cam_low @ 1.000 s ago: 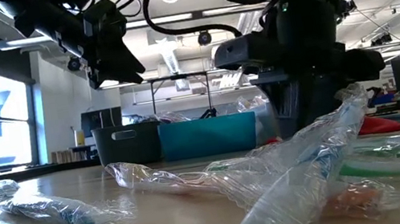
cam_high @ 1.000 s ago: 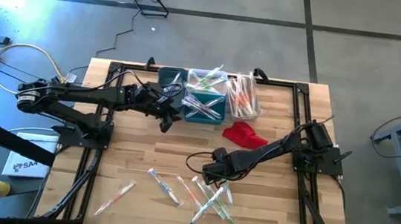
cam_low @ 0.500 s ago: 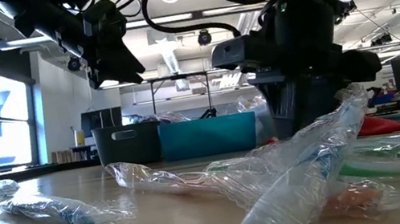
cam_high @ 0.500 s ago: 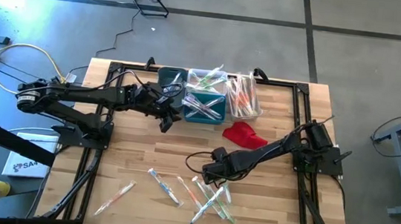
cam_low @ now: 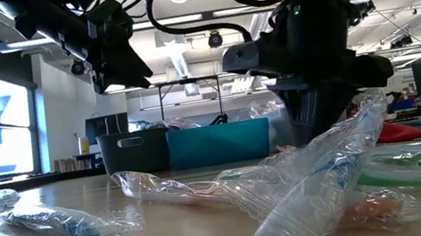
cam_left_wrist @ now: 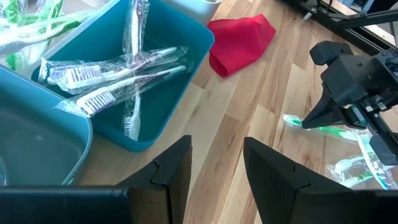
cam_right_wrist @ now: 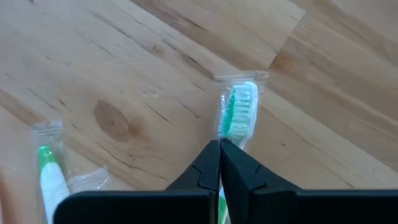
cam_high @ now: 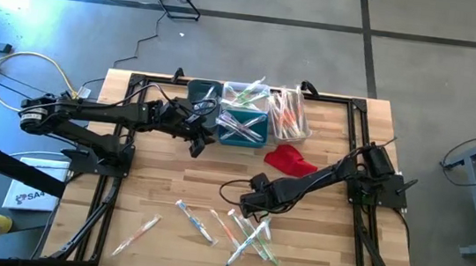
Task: Pick & Place Toothbrushes
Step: Put the top right green toothbrush into the transparent bin
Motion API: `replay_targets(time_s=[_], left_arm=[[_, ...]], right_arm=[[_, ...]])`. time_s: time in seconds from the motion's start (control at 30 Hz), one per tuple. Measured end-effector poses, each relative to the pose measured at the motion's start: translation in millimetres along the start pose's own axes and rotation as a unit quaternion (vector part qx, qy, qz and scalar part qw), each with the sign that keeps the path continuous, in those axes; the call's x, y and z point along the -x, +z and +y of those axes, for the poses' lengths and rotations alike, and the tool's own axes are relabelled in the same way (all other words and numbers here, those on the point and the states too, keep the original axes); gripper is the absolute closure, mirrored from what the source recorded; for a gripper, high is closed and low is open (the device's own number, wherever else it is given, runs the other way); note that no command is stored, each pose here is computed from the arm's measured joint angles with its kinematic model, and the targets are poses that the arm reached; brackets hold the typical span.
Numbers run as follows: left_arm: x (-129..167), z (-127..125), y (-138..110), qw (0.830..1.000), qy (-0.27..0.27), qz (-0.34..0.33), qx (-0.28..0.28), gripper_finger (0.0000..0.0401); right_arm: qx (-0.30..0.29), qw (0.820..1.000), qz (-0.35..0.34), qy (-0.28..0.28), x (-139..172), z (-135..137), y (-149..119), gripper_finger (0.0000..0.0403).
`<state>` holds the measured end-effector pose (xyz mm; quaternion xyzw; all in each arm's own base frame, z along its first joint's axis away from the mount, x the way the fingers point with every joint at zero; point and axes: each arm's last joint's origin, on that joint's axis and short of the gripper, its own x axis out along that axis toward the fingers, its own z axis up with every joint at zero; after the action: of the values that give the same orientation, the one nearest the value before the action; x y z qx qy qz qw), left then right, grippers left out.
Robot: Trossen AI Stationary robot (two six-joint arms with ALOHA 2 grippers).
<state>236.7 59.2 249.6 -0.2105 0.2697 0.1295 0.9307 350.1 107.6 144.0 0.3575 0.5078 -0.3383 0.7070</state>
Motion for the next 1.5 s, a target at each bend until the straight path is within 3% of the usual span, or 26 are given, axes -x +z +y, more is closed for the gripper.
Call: replay_targets(time_s=[0.67, 0.77, 1.03, 1.37, 1.5], left_arm=[[0.0, 0.0, -0.1, 1.000, 0.000, 0.001, 0.000, 0.0258], [0.0, 0.1, -0.1, 1.000, 0.000, 0.001, 0.000, 0.0258], [0.0, 0.0, -0.1, 1.000, 0.000, 0.001, 0.000, 0.0258], [0.0, 0.0, -0.2, 1.000, -0.001, 0.001, 0.000, 0.0258], [0.0, 0.0, -0.4, 1.000, -0.001, 0.003, 0.000, 0.0258]], right_arm=[[0.016, 0.997, 0.057, 0.058, 4.8, 6.9, 1.8, 0.0384], [0.007, 0.994, 0.074, 0.076, 12.9, 6.5, 7.0, 0.0383], [-0.005, 0.993, 0.028, 0.115, 49.5, 1.9, 22.0, 0.0399], [0.034, 0.995, 0.023, 0.089, 41.9, -0.9, 21.1, 0.0399], [0.035, 0.995, 0.026, 0.085, 42.6, -1.9, 21.5, 0.0375]])
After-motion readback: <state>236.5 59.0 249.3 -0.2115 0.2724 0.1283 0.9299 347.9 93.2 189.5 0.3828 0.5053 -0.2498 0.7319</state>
